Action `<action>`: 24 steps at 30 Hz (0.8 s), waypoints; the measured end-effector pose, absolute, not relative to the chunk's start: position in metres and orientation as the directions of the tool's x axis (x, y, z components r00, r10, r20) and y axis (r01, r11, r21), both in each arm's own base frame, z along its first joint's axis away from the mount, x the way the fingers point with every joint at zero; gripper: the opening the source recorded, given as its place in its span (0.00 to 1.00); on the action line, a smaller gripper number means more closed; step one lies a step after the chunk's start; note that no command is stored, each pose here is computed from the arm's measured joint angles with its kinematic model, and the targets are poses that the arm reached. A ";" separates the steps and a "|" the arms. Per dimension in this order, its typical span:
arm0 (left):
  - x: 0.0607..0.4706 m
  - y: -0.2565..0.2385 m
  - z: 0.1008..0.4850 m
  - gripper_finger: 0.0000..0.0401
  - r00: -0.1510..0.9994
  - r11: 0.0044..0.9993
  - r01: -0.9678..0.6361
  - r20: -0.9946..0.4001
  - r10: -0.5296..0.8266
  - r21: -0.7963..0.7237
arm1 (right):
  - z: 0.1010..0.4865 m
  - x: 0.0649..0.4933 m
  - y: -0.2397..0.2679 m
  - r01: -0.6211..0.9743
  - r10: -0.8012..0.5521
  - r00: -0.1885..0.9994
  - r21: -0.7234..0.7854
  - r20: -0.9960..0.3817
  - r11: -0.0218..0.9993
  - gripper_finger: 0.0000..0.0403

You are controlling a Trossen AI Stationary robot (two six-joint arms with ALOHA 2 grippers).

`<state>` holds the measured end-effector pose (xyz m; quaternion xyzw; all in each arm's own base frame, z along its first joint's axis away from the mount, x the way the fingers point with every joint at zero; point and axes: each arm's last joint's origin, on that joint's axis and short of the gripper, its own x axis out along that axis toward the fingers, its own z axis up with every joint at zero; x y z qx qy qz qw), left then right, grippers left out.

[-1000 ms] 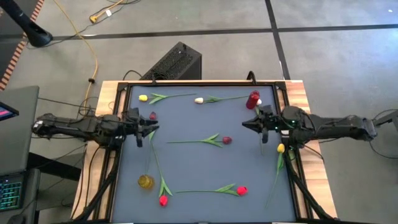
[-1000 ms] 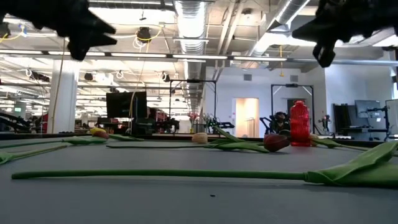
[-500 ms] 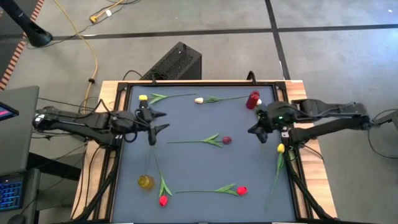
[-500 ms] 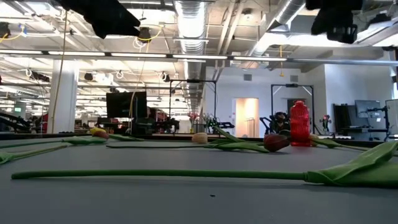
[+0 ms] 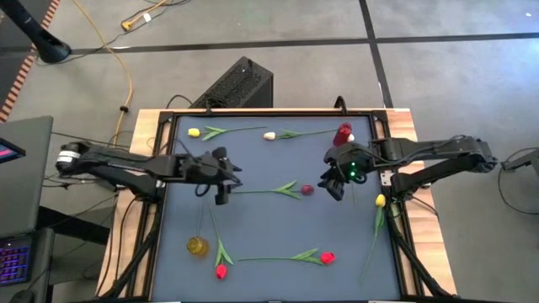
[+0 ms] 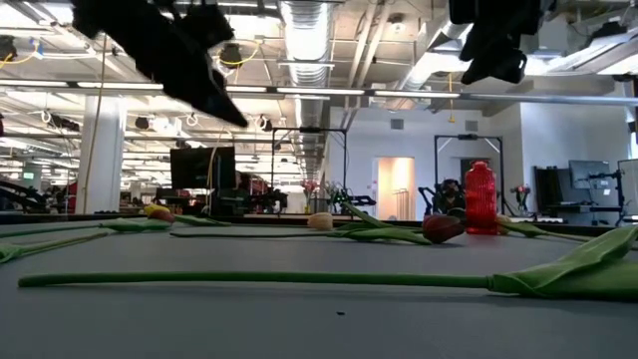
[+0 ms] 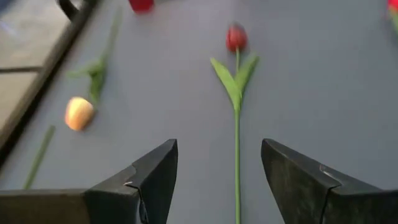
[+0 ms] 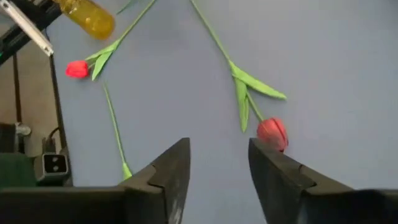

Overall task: Sort flowers into vase by color
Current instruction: Put the right dark red flower into the red vase

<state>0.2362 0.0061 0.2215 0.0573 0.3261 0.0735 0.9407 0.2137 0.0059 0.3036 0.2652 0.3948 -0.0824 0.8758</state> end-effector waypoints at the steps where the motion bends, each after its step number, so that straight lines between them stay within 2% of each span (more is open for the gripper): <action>1: 0.240 0.007 0.216 0.55 0.763 0.985 -0.083 -0.627 0.160 0.150 | 0.304 0.213 0.006 0.350 0.074 0.673 0.405 -0.736 0.845 0.50; 8: 0.272 0.007 0.184 0.55 0.675 0.994 0.042 -0.736 0.046 0.101 | 0.302 0.210 0.009 0.325 0.123 0.647 0.418 -0.752 0.848 0.53; 18: 0.338 0.008 0.159 0.55 0.635 0.993 0.056 -0.771 0.046 0.105 | 0.301 0.210 0.009 0.329 0.122 0.637 0.412 -0.761 0.850 0.51; 24: 0.356 0.009 0.135 0.55 0.582 0.997 0.025 -0.811 0.048 0.077 | 0.301 0.210 0.010 0.324 0.129 0.634 0.413 -0.762 0.851 0.51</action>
